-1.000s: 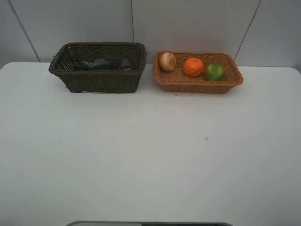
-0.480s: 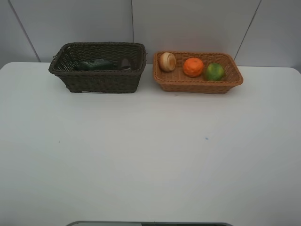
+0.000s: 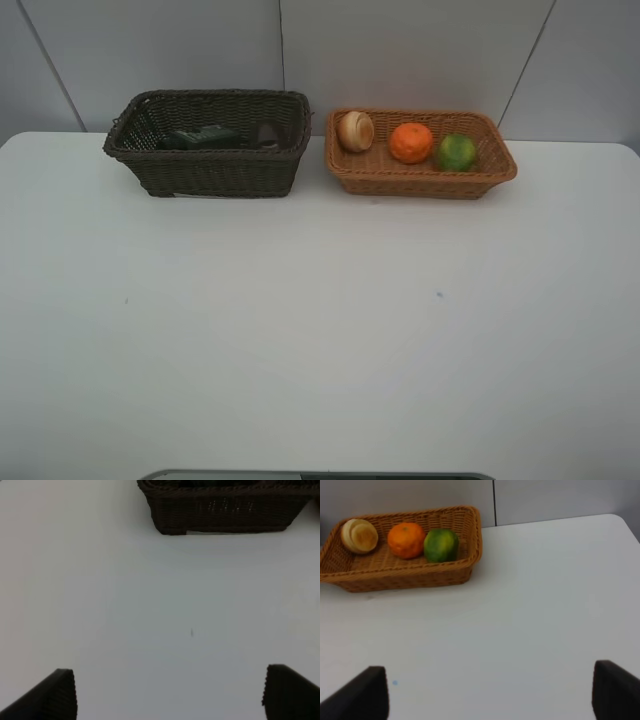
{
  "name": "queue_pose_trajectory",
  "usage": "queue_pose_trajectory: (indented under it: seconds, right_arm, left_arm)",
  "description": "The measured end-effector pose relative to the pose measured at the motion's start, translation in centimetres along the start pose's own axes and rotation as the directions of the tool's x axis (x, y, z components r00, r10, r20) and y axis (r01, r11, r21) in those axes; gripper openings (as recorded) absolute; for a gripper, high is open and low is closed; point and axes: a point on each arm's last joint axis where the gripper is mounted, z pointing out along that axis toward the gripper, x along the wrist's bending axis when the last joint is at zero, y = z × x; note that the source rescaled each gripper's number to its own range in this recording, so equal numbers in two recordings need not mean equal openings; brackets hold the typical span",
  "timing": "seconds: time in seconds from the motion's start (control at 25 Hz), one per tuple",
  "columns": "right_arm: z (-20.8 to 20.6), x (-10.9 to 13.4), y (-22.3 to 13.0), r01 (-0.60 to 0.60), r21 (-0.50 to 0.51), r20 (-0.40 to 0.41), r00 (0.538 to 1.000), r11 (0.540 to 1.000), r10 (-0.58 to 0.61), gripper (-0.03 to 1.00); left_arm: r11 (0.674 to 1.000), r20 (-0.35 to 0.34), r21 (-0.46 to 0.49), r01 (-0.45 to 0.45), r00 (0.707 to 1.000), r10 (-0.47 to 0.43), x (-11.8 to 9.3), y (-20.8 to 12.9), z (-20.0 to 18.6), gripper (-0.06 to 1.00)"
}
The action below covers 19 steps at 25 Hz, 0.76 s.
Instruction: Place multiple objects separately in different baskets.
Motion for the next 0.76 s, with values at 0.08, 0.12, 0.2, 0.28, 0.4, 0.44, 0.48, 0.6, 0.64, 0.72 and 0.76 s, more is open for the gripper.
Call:
queue_pose_trajectory:
  seconds: [0.08,0.12,0.2,0.28,0.4,0.44,0.48,0.6,0.64,0.72,0.76]
  right_arm:
    - [0.00,0.00,0.00,0.000,0.000,0.000,1.000,1.000,0.000,0.76]
    - [0.00,0.00,0.00,0.000,0.000,0.000,1.000,1.000,0.000,0.76]
    - [0.00,0.00,0.00,0.000,0.000,0.000,1.000,1.000,0.000,0.76]
    - [0.00,0.00,0.00,0.000,0.000,0.000,1.000,1.000,0.000,0.76]
    - [0.00,0.00,0.00,0.000,0.000,0.000,1.000,1.000,0.000,0.76]
    - [0.00,0.00,0.00,0.000,0.000,0.000,1.000,1.000,0.000,0.76]
    - [0.00,0.00,0.00,0.000,0.000,0.000,1.000,1.000,0.000,0.76]
    - [0.00,0.00,0.00,0.000,0.000,0.000,1.000,1.000,0.000,0.76]
    - [0.00,0.00,0.00,0.000,0.000,0.000,1.000,1.000,0.000,0.76]
    - [0.00,0.00,0.00,0.000,0.000,0.000,1.000,1.000,0.000,0.76]
    - [0.00,0.00,0.00,0.000,0.000,0.000,1.000,1.000,0.000,0.76]
  left_arm:
    - [1.000,0.000,-0.001,0.000,1.000,0.000,0.00,0.00,0.00,1.00]
    - [1.000,0.000,-0.001,0.000,1.000,0.000,0.00,0.00,0.00,1.00]
    - [1.000,0.000,-0.001,0.000,1.000,0.000,0.00,0.00,0.00,1.00]
    - [1.000,0.000,-0.001,0.000,1.000,0.000,0.00,0.00,0.00,1.00]
    - [1.000,0.000,-0.001,0.000,1.000,0.000,0.00,0.00,0.00,1.00]
    - [1.000,0.000,-0.001,0.000,1.000,0.000,0.00,0.00,0.00,1.00]
    - [1.000,0.000,-0.001,0.000,1.000,0.000,0.00,0.00,0.00,1.00]
    - [1.000,0.000,-0.001,0.000,1.000,0.000,0.00,0.00,0.00,1.00]
    - [1.000,0.000,-0.001,0.000,1.000,0.000,0.00,0.00,0.00,1.00]
    - [1.000,0.000,-0.001,0.000,1.000,0.000,0.00,0.00,0.00,1.00]
    - [1.000,0.000,-0.001,0.000,1.000,0.000,0.00,0.00,0.00,1.00]
